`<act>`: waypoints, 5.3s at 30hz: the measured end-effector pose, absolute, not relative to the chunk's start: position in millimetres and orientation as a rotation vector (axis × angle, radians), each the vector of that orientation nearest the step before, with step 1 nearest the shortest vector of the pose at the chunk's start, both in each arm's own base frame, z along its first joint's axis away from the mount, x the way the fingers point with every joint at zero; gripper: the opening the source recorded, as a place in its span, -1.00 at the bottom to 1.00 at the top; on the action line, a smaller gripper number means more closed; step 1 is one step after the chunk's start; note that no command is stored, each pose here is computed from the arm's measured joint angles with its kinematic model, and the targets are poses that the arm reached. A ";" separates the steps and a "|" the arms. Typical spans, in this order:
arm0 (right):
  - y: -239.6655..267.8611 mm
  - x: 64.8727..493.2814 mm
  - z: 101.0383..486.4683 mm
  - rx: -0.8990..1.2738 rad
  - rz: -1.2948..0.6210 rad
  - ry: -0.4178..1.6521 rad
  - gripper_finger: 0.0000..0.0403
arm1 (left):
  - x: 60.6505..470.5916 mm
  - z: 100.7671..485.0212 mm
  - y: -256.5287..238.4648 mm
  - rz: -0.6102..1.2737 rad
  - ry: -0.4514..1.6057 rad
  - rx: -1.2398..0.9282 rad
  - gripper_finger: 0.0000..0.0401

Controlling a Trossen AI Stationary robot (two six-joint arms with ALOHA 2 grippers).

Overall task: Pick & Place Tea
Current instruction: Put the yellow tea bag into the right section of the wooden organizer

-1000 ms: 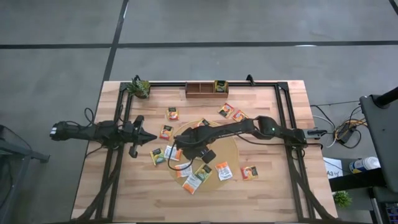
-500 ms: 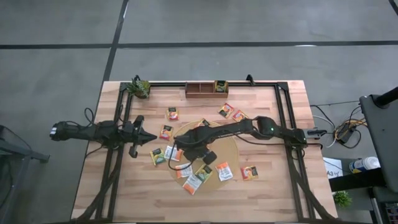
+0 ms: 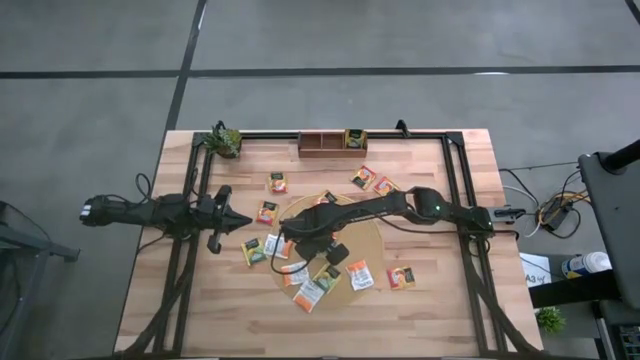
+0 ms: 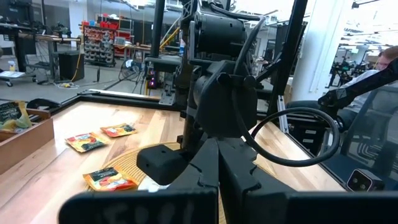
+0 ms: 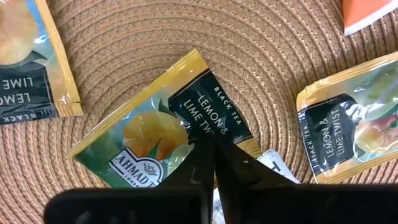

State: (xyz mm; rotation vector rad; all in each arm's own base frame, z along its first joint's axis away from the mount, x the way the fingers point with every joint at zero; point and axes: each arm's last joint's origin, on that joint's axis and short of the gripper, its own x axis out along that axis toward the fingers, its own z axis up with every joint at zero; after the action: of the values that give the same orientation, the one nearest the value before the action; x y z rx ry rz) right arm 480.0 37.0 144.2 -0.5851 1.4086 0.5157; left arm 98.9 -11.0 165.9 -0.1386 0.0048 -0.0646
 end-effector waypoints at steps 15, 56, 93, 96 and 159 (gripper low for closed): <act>36.6 467.7 152.5 -0.499 0.522 1.506 -0.96 | 98.9 165.9 -10.9 -0.065 0.005 -0.138 -1.00; 55.4 438.5 183.1 0.219 0.033 1.561 0.03 | 98.9 165.9 -11.0 -0.065 0.005 -0.138 -1.00; 47.6 405.9 162.8 0.302 -0.104 1.372 0.46 | 98.9 165.9 -11.0 -0.065 0.005 -0.139 -1.00; 47.6 406.0 162.8 0.301 -0.103 1.372 0.46 | 98.9 166.0 -10.9 -0.065 0.005 -0.138 -1.00; 39.9 397.5 136.7 0.228 -0.028 1.393 -0.80 | 98.9 166.0 -10.9 -0.064 0.004 -0.138 -1.00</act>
State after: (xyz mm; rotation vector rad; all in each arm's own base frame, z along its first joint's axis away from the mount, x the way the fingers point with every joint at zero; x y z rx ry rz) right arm 397.5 39.9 136.7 0.2284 1.3930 -0.0280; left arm 98.9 -10.9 166.0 -0.1382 0.0045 -0.0645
